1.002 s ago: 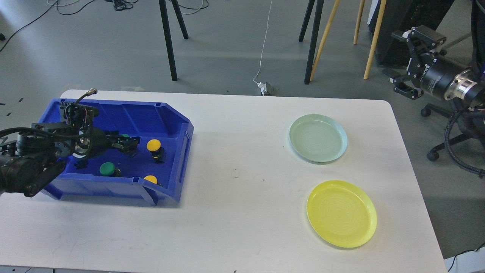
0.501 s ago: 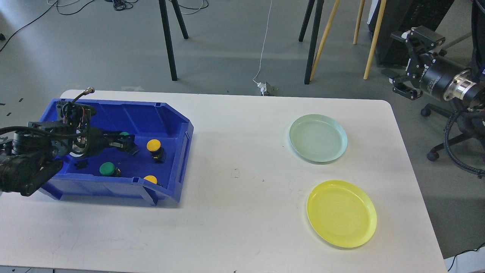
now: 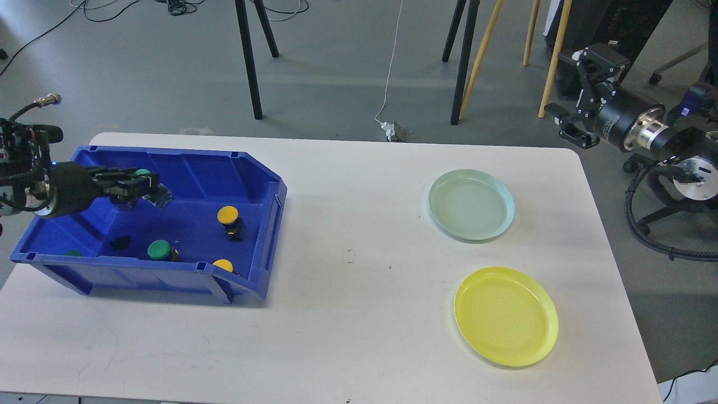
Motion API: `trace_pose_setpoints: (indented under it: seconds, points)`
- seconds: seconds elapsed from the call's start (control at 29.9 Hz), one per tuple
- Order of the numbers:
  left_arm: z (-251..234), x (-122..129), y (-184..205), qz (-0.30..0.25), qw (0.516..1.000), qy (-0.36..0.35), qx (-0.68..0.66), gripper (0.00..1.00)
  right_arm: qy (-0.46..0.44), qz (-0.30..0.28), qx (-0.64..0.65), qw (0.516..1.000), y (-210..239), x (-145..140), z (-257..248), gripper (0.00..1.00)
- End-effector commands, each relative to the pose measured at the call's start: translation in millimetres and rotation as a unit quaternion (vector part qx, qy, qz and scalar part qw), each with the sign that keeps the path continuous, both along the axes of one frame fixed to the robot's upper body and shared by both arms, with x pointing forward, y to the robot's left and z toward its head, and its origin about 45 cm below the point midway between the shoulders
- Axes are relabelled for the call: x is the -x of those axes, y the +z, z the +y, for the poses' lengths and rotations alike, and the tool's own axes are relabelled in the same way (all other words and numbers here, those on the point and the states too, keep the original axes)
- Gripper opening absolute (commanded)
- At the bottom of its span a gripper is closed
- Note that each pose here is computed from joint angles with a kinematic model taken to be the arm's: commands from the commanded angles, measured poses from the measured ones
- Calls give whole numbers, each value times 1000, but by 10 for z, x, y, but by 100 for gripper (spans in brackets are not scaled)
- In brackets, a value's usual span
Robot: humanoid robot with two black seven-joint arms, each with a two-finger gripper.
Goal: Pass button and place on color plate
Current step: 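Lift the button with the left gripper and raise it above the table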
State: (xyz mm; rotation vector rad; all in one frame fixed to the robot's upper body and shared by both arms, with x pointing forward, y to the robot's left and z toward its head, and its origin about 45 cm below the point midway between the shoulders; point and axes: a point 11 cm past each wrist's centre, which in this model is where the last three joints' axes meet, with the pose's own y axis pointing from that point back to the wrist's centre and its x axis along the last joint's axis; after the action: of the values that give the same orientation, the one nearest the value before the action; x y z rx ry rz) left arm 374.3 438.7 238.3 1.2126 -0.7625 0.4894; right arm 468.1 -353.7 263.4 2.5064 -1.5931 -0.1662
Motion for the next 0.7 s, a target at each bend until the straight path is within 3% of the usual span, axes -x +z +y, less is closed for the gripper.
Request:
trace_pose_setpoints:
  seconds: [0.0, 0.23, 0.47, 0.67]
  points:
    - [-156, -99, 474, -27, 998, -1, 59, 32, 11, -18, -18, 1000, 34, -19, 121, 99]
    - [-606, -402, 1252, -61, 975, -8, 211, 32, 27, -37, -55, 997, 55, -81, 441, 99]
    - [-1329, -649, 1505, -68, 951, -59, 296, 34, 41, -69, -105, 991, 127, -99, 684, 99]
    - [-1907, -785, 1517, -42, 925, -83, 368, 34, 79, -106, -148, 980, 250, -43, 1012, 99]
